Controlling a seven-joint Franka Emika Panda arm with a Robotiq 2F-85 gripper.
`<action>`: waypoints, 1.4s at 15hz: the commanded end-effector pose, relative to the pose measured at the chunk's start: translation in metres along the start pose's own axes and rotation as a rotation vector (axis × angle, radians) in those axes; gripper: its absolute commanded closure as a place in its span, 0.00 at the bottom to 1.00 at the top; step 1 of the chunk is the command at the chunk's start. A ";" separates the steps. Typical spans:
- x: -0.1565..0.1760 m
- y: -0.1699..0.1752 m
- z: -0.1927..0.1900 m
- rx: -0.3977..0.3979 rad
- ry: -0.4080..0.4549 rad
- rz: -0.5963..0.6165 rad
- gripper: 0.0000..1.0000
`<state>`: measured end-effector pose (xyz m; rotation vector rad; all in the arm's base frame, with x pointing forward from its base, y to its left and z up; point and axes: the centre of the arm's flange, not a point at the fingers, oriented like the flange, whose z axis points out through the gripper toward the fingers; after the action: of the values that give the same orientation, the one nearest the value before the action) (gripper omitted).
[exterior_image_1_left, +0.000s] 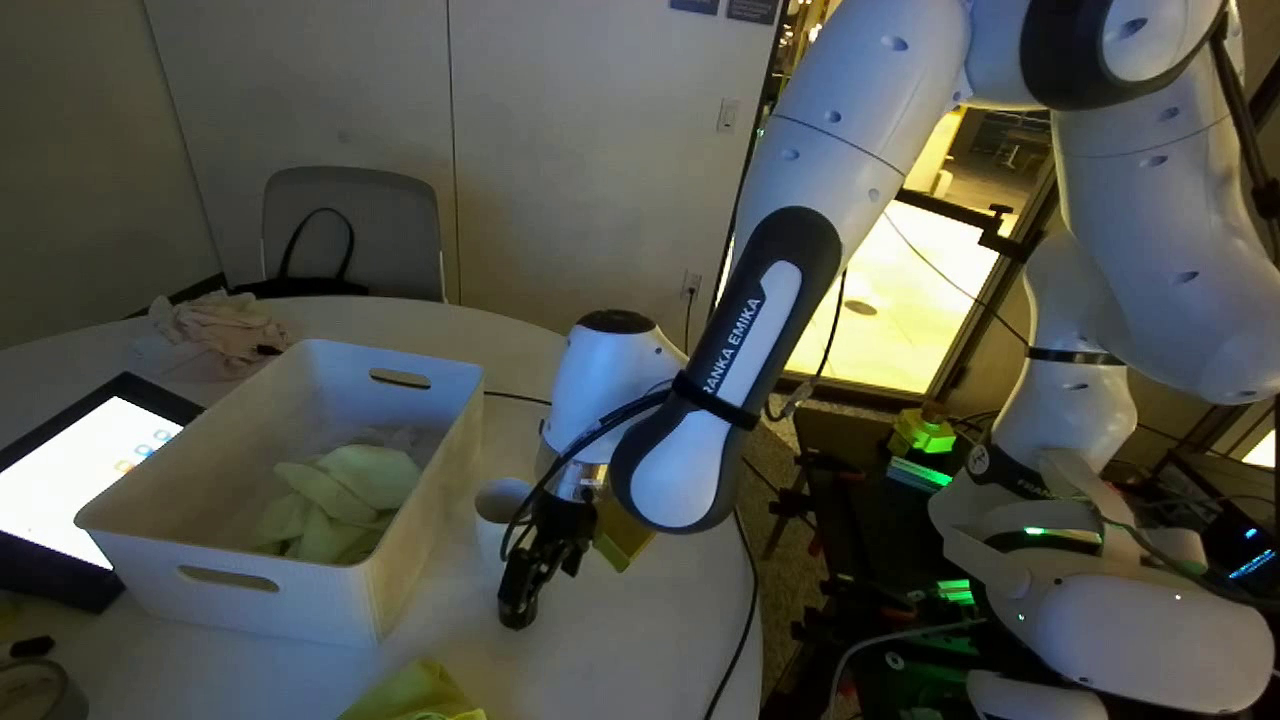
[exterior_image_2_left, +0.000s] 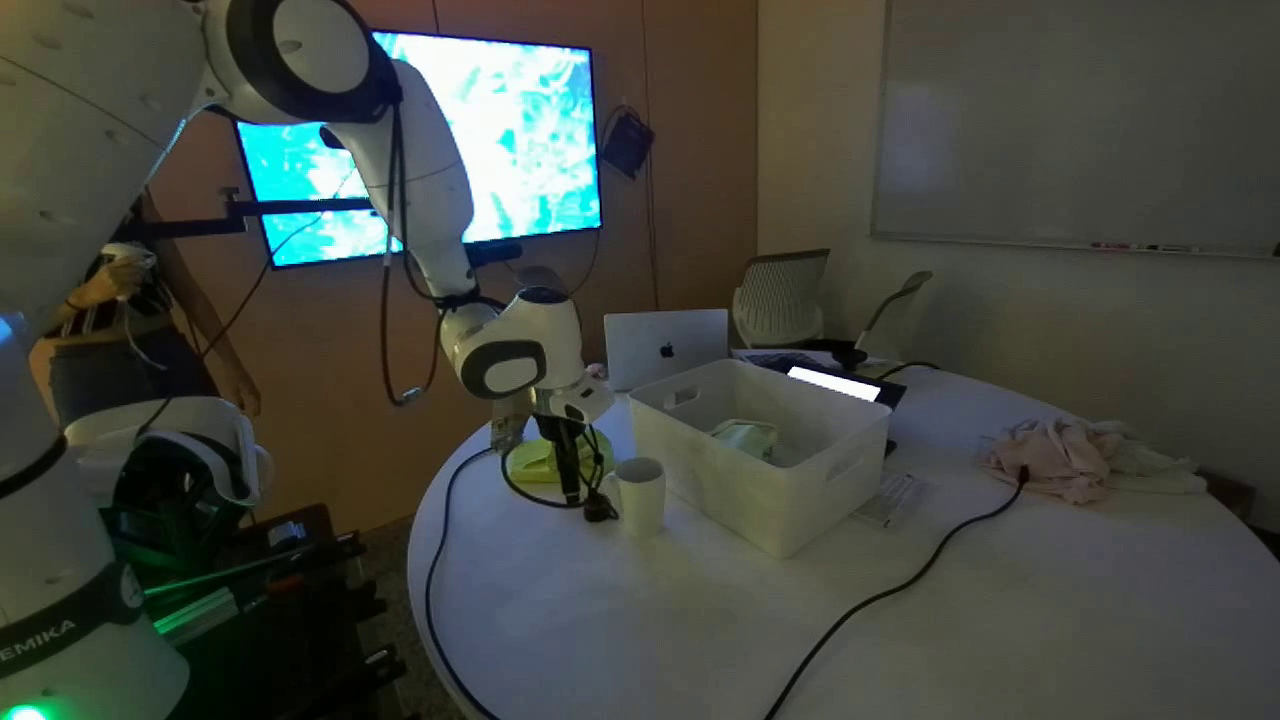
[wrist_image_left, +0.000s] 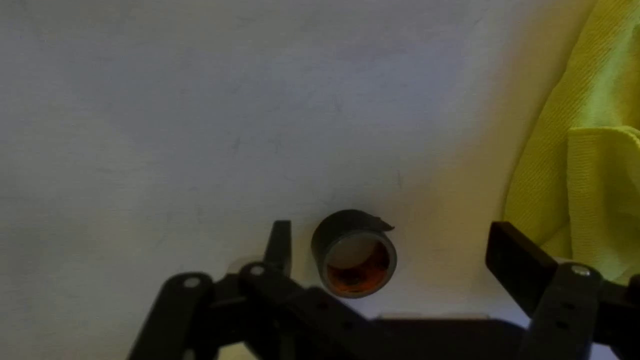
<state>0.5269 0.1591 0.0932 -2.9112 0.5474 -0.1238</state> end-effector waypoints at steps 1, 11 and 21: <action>0.002 -0.002 0.005 -0.042 0.033 0.011 0.00; 0.012 -0.003 0.026 -0.119 0.042 0.009 0.00; 0.015 0.003 0.037 -0.176 0.044 0.020 0.00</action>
<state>0.5371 0.1519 0.0592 -3.0544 0.6104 -0.1396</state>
